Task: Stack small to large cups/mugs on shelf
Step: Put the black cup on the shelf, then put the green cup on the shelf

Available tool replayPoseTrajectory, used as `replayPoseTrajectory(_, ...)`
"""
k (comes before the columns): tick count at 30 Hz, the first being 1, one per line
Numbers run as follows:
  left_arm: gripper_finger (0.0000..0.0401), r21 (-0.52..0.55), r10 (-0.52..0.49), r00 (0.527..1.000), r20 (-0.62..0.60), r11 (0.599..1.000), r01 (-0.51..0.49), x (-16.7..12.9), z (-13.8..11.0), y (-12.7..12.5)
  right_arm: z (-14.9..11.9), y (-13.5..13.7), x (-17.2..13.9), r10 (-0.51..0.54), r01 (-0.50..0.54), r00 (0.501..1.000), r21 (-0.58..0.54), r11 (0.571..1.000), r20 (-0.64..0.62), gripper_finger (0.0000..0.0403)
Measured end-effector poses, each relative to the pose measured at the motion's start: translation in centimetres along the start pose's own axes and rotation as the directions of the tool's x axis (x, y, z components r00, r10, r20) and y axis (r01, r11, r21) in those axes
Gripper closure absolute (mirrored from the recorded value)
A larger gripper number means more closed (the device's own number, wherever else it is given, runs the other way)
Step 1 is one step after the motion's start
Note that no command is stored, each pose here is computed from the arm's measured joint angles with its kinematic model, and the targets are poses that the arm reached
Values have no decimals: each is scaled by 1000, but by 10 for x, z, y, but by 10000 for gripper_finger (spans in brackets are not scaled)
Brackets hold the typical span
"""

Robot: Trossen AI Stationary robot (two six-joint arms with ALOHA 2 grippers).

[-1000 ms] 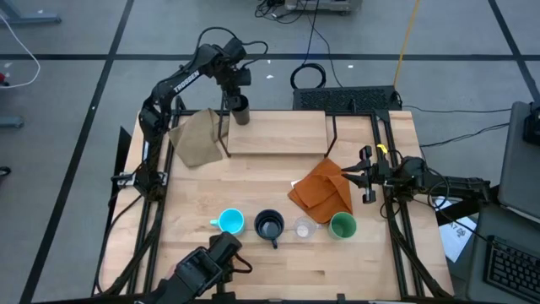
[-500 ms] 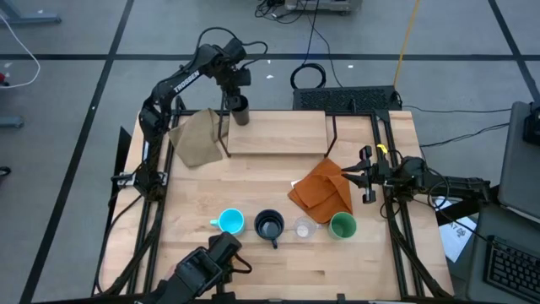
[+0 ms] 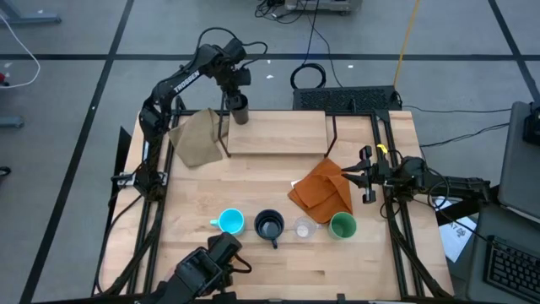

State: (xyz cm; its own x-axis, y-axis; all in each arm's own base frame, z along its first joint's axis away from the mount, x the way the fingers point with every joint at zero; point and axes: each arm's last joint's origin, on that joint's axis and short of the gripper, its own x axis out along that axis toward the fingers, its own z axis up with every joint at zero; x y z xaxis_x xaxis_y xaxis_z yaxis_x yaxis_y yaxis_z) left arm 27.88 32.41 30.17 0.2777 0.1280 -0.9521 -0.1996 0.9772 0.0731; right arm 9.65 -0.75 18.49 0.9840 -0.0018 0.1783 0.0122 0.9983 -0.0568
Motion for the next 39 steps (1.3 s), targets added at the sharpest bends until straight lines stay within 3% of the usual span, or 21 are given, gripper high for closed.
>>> replayPoseTrajectory(14,248,-35,-8,1000,-9,999,7,0,-1,-1,0,0,0,0,0,1000,0,1000,0,342)
replayPoseTrajectory(39,224,-37,25,998,-53,999,-27,-1,-3,-1,0,0,0,0,0,1000,0,1000,-4,342)
